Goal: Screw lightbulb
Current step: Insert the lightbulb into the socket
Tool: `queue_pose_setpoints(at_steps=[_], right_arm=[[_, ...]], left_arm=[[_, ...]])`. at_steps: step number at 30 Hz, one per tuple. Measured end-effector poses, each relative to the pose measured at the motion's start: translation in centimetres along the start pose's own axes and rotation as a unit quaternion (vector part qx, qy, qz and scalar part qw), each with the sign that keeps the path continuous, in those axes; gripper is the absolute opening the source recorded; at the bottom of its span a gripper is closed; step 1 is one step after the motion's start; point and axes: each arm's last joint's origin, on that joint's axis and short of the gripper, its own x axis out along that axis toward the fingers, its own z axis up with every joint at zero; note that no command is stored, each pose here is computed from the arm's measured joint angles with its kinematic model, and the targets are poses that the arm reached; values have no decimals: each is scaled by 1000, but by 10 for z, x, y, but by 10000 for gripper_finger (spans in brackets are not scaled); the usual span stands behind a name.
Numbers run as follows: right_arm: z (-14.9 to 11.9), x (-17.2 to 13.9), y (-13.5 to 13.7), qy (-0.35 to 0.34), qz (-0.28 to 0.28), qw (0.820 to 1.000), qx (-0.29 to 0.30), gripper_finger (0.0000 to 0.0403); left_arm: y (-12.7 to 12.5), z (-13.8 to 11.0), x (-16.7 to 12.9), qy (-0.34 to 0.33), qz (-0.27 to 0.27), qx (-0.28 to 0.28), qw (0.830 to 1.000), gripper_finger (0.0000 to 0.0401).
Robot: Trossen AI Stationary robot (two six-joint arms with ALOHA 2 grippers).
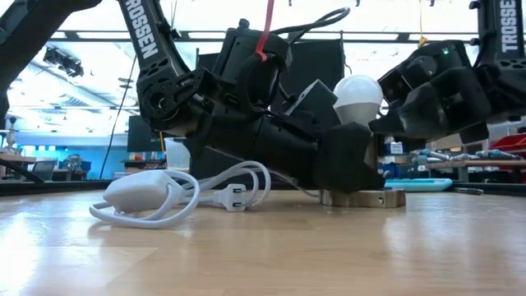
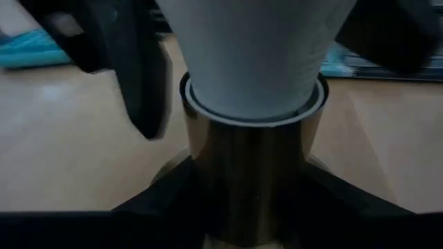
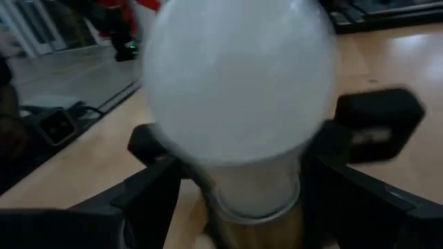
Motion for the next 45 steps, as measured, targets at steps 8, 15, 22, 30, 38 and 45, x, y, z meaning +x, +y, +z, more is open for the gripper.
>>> queue_pose_setpoints(at_steps=[8, 15, 22, 30, 38, 45], right_arm=[[2, 1, 2, -6, 35, 999, -5, 317], [4, 1, 4, -15, 39, 999, -14, 311], [4, 2, 6, -17, 37, 999, -8, 309], [18, -2, 8, -38, 29, 999, -25, 309], [30, -10, 12, -29, 11, 999, -36, 309], [34, -15, 14, -16, -5, 999, -34, 309]], left_arm=[[-6, 1, -1, -5, -46, 5, 999, 206], [-5, 1, -1, -7, -35, 4, 999, 206], [-4, 6, -3, -20, 1, 26, 999, 206], [-2, 15, -6, -18, 12, 44, 999, 206], [0, 30, -10, -23, 18, 53, 998, 206], [1, 39, -12, -33, 23, 52, 998, 206]])
